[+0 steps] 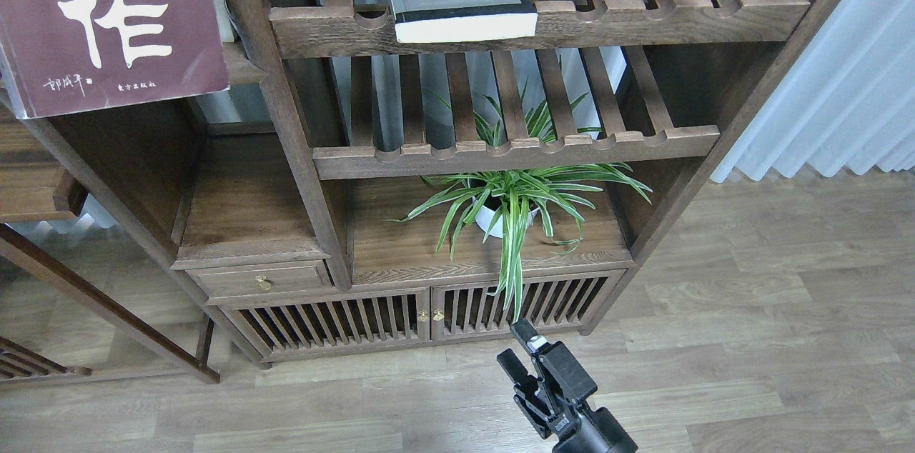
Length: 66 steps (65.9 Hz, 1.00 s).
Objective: Organize books on shelf
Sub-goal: 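Carry the dark red book with the left gripper onto the side shelf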
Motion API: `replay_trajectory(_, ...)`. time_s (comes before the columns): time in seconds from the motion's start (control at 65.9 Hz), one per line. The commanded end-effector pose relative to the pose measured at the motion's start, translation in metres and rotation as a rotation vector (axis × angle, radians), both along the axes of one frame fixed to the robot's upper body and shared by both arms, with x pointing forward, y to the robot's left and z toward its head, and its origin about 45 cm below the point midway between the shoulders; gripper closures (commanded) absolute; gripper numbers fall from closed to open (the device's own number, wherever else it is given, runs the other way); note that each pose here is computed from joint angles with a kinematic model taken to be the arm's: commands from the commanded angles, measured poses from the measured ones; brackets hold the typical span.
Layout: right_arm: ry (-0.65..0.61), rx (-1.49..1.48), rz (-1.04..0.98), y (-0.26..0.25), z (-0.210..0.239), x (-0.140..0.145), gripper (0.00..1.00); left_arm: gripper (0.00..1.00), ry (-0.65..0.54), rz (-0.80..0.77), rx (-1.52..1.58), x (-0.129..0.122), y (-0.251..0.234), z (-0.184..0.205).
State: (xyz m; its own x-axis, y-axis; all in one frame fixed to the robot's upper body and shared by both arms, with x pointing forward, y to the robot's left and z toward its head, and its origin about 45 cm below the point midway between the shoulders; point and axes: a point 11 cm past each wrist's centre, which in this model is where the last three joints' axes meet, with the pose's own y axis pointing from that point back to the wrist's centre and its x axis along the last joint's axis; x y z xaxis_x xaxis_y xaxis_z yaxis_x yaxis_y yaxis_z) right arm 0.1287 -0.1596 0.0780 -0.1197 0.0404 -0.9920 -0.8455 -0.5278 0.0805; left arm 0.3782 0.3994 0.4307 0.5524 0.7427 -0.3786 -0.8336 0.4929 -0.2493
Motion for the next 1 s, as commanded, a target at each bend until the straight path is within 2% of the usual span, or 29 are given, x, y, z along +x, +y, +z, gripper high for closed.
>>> replay_trajectory(0.0,-0.001,-0.001,-0.001,0.0,0.0,0.0,0.1,0.99,-0.027,0.037,0.029,0.0,0.015,0.018)
replay_trajectory(0.213,-0.008,-0.001,-0.002,0.0,0.001,0.003,0.1,0.99,-0.059,0.079,0.071,0.007,0.027,0.042)
replay_trajectory(0.592,-0.014,0.003,-0.008,0.0,0.002,0.006,0.1,0.99,-0.152,0.168,0.183,0.045,0.021,0.072)
replay_trajectory(0.987,-0.024,0.016,-0.013,0.004,0.005,0.01,0.1,0.99,-0.169,0.128,0.168,0.083,-0.03,0.06)
